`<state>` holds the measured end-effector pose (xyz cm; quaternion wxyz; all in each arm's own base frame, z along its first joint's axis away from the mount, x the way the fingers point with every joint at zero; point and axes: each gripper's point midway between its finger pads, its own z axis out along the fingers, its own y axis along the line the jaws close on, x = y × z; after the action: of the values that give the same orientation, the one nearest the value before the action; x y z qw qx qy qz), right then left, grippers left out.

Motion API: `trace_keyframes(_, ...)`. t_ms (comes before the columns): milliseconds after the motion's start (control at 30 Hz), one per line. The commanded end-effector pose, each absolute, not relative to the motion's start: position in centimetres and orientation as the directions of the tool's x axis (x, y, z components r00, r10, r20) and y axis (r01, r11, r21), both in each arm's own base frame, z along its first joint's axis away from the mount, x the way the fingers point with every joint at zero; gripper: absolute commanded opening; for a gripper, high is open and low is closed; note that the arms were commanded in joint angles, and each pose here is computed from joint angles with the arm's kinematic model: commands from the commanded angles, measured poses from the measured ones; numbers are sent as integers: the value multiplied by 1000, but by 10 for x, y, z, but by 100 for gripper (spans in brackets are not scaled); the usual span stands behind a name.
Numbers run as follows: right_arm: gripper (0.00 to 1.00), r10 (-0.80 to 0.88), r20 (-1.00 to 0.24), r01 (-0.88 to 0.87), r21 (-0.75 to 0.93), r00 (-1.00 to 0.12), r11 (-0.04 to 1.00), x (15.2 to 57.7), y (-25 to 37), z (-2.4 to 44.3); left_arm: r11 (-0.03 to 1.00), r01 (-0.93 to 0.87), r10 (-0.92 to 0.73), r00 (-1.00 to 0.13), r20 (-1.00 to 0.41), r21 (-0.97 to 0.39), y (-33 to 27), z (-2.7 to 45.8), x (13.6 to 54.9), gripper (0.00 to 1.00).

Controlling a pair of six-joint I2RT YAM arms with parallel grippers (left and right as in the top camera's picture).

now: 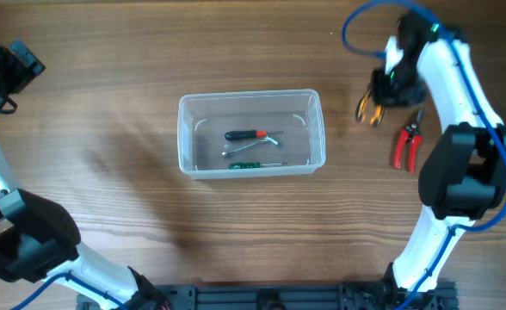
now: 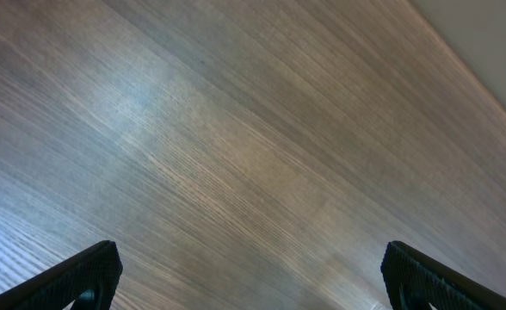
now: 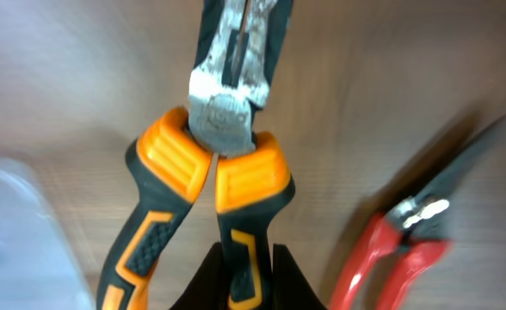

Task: Pack container
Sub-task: 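Carry the pliers with the right gripper into the container, release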

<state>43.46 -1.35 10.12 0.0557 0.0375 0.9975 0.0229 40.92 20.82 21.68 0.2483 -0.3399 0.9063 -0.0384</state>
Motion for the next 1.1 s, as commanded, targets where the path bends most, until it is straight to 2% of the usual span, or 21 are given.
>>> trace_keyframes(0,4,-9,-320,-31,64,-947,997,468,-5,189,762,-599,-641,-643,-420,-246,206,216,410,100)
trace_keyframes(67,4,-229,-417,-304,123,-880,945,468,38,230,762,-599,-641,-643,-420,-246,206,216,410,100)
trace_keyframes(133,4,-312,-444,-413,151,-840,898,461,70,241,762,-599,-641,-643,-419,-246,206,216,410,100)
trace_keyframes(267,4,-560,-449,-673,136,-696,727,432,152,241,762,-599,-641,-643,-420,-246,206,216,410,100)
trace_keyframes(400,4,-783,-462,-894,52,-417,446,393,235,239,762,-599,-641,-643,-420,-246,206,216,410,100)
trace_keyframes(467,4,-839,-441,-940,31,-319,341,374,262,230,762,-599,-641,-643,-420,-246,206,216,410,100)
trace_keyframes(600,4,-895,-347,-956,19,-281,293,361,273,201,762,-599,-641,-643,-420,-246,206,216,410,100)
trace_keyframes(800,8,-937,-195,-955,115,-291,273,349,261,106,762,-599,-641,-643,-419,-246,206,216,410,100)
trace_keyframes(933,8,-938,-155,-945,151,-311,288,337,254,55,762,-599,-641,-643,-420,-246,206,216,410,100)
trace_keyframes(967,13,-934,-147,-940,159,-326,303,334,252,46,762,-599,-641,-643,-420,-246,206,216,410,100)
trace_keyframes(1067,44,-923,-134,-925,178,-361,336,329,251,36,762,-599,-641,-643,-420,-246,206,216,410,100)
